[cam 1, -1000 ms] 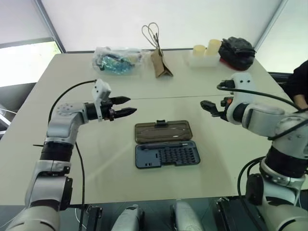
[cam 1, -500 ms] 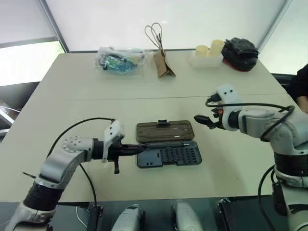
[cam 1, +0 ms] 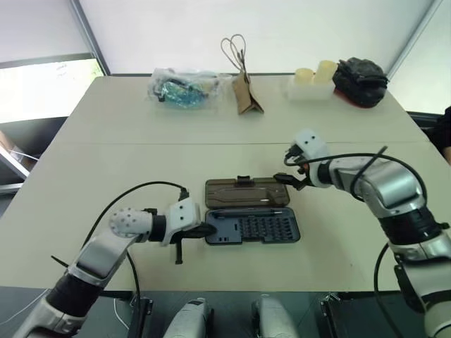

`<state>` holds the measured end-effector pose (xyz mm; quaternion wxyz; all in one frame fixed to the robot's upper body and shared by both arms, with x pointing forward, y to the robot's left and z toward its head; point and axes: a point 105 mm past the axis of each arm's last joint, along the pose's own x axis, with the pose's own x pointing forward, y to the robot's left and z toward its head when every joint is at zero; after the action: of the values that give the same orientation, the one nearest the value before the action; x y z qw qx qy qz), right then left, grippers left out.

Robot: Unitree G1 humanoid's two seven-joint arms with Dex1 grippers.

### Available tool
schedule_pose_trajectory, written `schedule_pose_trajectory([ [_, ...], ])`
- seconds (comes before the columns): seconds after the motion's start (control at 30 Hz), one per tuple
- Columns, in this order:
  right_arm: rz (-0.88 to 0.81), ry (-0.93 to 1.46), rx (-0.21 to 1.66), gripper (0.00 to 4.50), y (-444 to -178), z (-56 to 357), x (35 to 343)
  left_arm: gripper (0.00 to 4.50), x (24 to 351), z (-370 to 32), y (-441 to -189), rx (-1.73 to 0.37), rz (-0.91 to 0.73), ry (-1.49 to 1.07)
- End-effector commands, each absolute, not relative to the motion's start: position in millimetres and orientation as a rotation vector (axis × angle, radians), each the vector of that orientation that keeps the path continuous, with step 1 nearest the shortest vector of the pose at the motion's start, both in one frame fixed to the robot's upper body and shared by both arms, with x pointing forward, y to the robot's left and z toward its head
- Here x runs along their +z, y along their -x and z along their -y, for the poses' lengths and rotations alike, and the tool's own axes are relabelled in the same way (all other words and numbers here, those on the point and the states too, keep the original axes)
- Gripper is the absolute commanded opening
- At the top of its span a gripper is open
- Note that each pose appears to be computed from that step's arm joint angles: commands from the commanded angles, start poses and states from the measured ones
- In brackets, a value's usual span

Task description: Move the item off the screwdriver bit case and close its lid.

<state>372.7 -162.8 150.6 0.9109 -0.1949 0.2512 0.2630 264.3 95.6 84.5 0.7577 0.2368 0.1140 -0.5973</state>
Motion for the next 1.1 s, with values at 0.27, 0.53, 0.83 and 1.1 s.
schedule_pose_trajectory([
  [0.27,-0.548,0.658,0.733,4.36,-391.4,152.0,143.7,0.02,59.2,-106.5,-262.3,-1.273,-0.37,-0.519],
  [0.53,-0.701,0.605,0.889,4.1,-392.7,139.5,113.6,0.0,59.9,-103.8,-262.0,-1.257,-0.36,-0.51],
  [0.83,-0.824,0.583,0.977,0.02,-384.5,141.9,88.1,0.0,61.9,-104.9,-261.7,-1.222,-0.35,-0.496],
  [1.1,-0.793,0.716,0.962,0.02,-385.8,153.2,78.6,0.0,60.8,-104.0,-262.3,-1.212,-0.347,-0.486],
])
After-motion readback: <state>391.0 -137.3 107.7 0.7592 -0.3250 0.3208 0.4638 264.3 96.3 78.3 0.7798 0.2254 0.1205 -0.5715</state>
